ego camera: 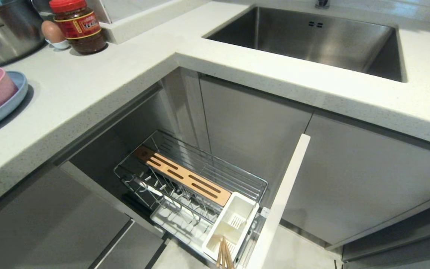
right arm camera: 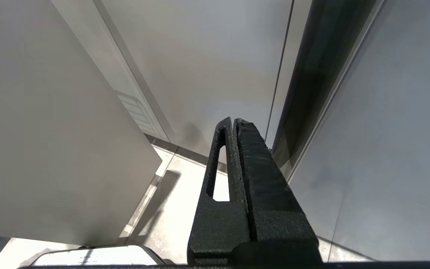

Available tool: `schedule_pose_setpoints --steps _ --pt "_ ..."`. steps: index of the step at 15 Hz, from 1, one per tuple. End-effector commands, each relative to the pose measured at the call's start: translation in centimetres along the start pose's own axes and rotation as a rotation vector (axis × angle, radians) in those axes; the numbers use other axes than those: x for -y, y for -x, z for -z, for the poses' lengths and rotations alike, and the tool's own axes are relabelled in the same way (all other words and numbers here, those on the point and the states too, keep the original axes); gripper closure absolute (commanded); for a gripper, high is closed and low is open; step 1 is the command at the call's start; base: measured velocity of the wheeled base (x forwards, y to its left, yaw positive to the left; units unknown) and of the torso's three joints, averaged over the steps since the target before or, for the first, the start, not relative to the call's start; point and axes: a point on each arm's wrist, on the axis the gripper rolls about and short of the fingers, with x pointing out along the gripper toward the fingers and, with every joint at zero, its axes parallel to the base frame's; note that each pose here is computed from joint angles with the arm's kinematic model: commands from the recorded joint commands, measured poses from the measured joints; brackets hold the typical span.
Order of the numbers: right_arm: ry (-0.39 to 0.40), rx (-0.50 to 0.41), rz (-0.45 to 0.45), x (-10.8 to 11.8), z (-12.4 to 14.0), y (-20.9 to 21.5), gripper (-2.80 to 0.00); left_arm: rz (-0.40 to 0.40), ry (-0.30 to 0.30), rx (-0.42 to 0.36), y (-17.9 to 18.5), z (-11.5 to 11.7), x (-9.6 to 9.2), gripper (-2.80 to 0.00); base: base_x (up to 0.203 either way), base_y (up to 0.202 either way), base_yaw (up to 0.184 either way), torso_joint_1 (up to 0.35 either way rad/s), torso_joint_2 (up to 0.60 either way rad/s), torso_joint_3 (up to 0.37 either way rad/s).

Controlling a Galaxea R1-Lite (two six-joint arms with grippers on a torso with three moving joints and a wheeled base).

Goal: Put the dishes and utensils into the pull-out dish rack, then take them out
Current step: Close the cupboard

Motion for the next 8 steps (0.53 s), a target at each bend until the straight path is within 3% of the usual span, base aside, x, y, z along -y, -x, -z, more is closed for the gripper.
schedule_pose_setpoints --steps 1,8 --pt "-0.001 0.004 0.0 0.0 0.0 0.0 0.0 -0.01 -0.002 -0.014 -3.5 -0.5 1.7 0.0 0.0 0.0 0.0 0.0 0.0 0.0" --pt "-0.001 0.005 0.0 0.0 0.0 0.0 0.0 0.003 -0.017 -0.064 -8.0 -1.3 4.1 0.0 0.0 0.0 0.0 0.0 0.0 0.0"
